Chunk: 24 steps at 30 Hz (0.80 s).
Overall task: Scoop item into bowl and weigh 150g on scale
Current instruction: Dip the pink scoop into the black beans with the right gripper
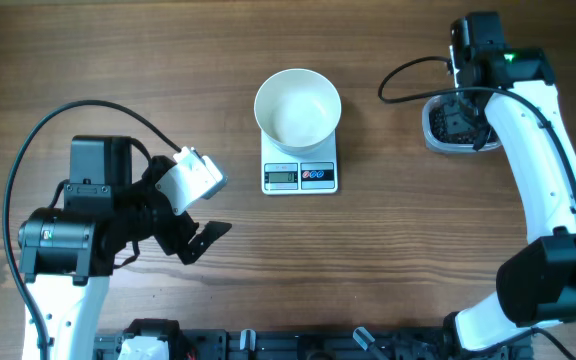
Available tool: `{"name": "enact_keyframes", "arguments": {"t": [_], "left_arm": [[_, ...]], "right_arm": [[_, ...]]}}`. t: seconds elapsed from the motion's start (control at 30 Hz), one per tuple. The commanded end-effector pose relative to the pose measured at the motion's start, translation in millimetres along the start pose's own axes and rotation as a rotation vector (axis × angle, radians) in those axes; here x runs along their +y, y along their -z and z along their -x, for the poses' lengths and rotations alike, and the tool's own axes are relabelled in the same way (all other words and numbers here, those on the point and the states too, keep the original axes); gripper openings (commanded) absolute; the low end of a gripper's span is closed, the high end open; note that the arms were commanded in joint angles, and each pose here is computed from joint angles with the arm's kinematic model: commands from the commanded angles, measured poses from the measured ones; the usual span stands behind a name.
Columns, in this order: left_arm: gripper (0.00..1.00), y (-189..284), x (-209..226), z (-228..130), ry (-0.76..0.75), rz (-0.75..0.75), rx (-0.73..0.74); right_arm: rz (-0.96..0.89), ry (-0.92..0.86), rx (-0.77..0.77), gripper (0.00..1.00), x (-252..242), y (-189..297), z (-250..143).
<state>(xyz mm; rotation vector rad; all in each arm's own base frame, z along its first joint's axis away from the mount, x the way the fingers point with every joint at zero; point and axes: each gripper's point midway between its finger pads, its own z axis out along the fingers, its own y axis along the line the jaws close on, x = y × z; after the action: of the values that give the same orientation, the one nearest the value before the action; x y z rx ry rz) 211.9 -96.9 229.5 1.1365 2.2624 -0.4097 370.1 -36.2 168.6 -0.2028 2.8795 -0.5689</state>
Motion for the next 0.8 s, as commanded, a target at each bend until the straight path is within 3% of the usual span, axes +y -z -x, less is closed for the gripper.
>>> {"name": "enact_keyframes", "arguments": {"t": [0.0,0.77], "left_arm": [[1.0,4.0,1.1,6.2,-0.037,0.01,-0.015],[1.0,4.0,1.1,6.2,-0.037,0.01,-0.015]], "right_arm": [[-0.022,0.005,0.019,0.04,-9.3,0.1,-2.6],[-0.011,0.057,0.001,0.04,-13.1,-10.6,6.8]]}}
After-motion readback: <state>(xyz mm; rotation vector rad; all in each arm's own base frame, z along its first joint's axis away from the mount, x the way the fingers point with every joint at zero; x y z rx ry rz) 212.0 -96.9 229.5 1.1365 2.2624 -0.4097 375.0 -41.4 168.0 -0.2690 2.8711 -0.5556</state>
